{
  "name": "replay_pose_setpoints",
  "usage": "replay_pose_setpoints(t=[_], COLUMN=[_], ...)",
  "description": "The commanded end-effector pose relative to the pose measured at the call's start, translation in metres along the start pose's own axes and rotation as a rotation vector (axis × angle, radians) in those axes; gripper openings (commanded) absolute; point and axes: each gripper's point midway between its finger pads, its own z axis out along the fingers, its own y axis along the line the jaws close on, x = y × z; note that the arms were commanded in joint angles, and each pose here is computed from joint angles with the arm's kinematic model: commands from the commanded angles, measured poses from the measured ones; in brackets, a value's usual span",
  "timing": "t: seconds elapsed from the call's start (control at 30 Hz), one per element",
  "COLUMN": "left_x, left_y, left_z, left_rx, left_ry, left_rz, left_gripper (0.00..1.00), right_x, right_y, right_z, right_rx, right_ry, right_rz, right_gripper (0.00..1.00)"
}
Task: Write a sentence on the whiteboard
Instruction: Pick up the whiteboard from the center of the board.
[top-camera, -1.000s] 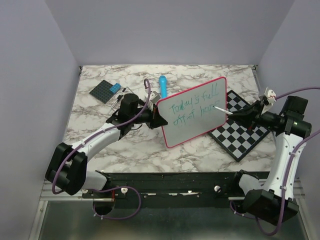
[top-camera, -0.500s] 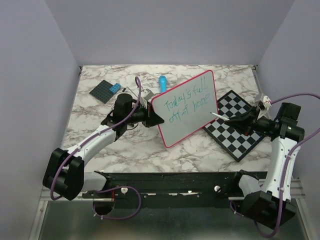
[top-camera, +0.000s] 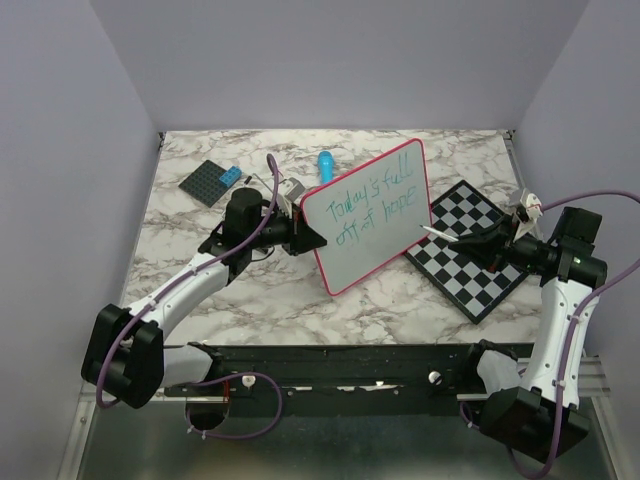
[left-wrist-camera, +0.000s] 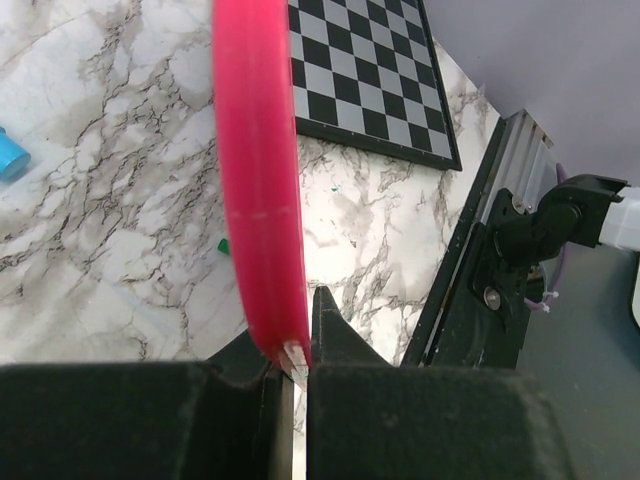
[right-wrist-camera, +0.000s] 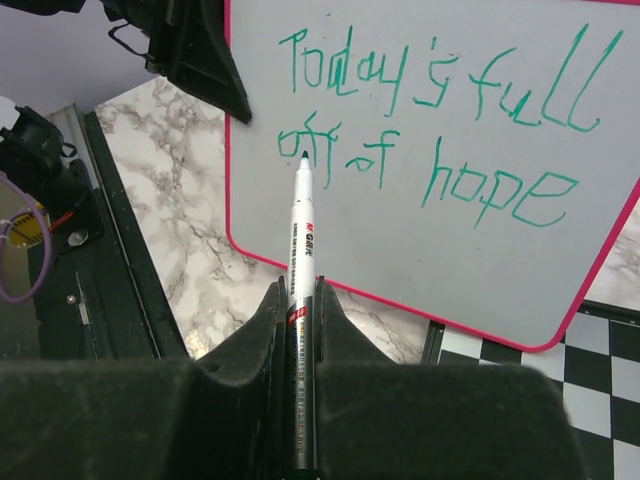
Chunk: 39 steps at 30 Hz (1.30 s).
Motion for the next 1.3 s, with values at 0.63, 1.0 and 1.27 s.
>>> replay_pose_setpoints(t=[0.63, 1.0, 1.27], left_x=[-0.048, -0.061, -0.077], left_y=[-0.021, -0.027, -0.038], left_z=[-0.012, -0.015, -0.018], left_rx=[0.034, 0.043, 0.057], left_ry=[-0.13, -0.161, -0.198], left_rz=[0.243, 0.283, 0.296], left_gripper=[0.0, 0.0, 0.0], right_x=[-0.005, -0.005, -0.005], right_y=[0.009, 0.011, 0.012], right_z=[0.002, 0.002, 0.002], right_rx=[-0.056, -0.058, -0.061], right_ry=[-0.071, -0.073, -0.076], right_rz=[-0.006, -0.009, -0.008], right_gripper=[0.01, 0.01, 0.01])
